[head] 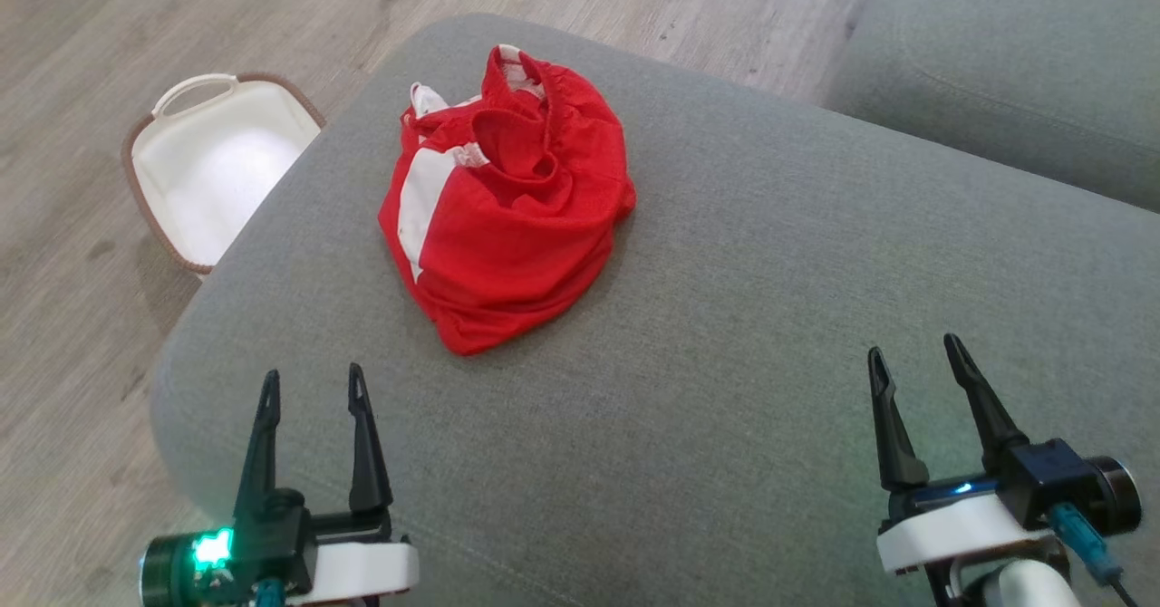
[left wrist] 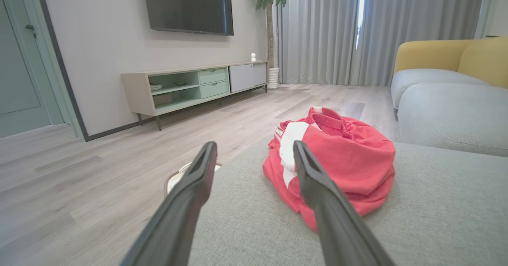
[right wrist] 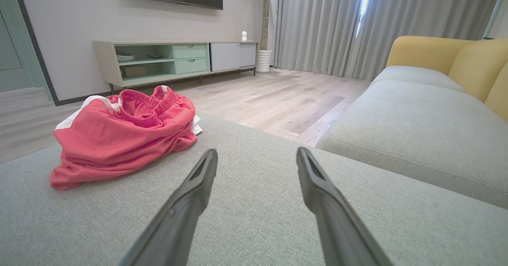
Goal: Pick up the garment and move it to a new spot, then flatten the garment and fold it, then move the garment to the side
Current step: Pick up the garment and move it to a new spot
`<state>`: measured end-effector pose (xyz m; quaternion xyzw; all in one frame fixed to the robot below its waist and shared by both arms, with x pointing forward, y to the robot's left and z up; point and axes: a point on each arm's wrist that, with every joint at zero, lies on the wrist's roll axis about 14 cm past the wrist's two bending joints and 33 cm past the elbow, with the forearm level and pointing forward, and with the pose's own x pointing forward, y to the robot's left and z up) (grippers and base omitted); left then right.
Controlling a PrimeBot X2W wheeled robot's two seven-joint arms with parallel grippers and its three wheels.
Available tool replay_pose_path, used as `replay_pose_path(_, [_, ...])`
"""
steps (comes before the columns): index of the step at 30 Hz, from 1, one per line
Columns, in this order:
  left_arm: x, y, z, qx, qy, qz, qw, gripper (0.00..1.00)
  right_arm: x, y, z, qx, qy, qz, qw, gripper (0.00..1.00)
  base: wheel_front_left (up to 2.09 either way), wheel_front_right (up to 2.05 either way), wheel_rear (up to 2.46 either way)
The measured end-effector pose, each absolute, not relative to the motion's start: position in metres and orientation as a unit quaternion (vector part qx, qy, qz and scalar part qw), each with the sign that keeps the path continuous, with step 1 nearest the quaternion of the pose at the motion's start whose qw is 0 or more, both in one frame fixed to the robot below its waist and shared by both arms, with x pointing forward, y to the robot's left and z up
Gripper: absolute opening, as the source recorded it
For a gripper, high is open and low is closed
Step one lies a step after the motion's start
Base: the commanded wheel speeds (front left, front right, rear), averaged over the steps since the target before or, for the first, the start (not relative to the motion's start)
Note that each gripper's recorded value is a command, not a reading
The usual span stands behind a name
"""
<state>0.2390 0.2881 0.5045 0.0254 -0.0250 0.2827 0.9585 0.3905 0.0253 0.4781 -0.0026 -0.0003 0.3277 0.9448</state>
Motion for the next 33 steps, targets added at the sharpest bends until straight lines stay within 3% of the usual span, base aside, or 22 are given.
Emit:
replay_pose_path(7, [0.263,0.304,0.527,0.060,-0.047,0.285,0.955,1.00,0.396,0.024,0.461,-0.022,0.013,0.330,0.944,1.00,0.00,0.00,0.00])
replay_pose_path(12, [0.338,0.317,0.602,0.104,-0.144,0.248,0.952,1.00,0.412,0.014,0.437,-0.045,0.031,0.333,0.941,1.00,0.00,0.00,0.00])
replay_pose_path(14, [0.371,0.318,0.611,0.117,-0.147,0.225,0.956,1.00,0.423,0.009,0.429,-0.054,0.032,0.335,0.940,1.00,0.00,0.00,0.00])
replay_pose_path(17, [0.417,0.320,0.590,0.121,-0.096,0.190,0.970,1.00,0.439,0.004,0.421,-0.064,0.027,0.339,0.938,1.00,0.00,0.00,0.00])
replay_pose_path(23, [0.487,0.328,0.518,0.119,0.106,0.156,0.975,1.00,0.461,-0.001,0.400,-0.070,0.029,0.347,0.935,1.00,0.00,0.00,0.00])
replay_pose_path(27, [0.493,0.326,0.462,0.108,0.219,0.135,0.960,1.00,0.468,-0.006,0.390,-0.069,0.033,0.346,0.935,1.00,0.00,0.00,0.00])
replay_pose_path(33, [0.482,0.326,0.408,0.105,0.305,0.133,0.937,1.00,0.478,-0.015,0.388,-0.067,0.028,0.331,0.941,1.00,0.00,0.00,0.00])
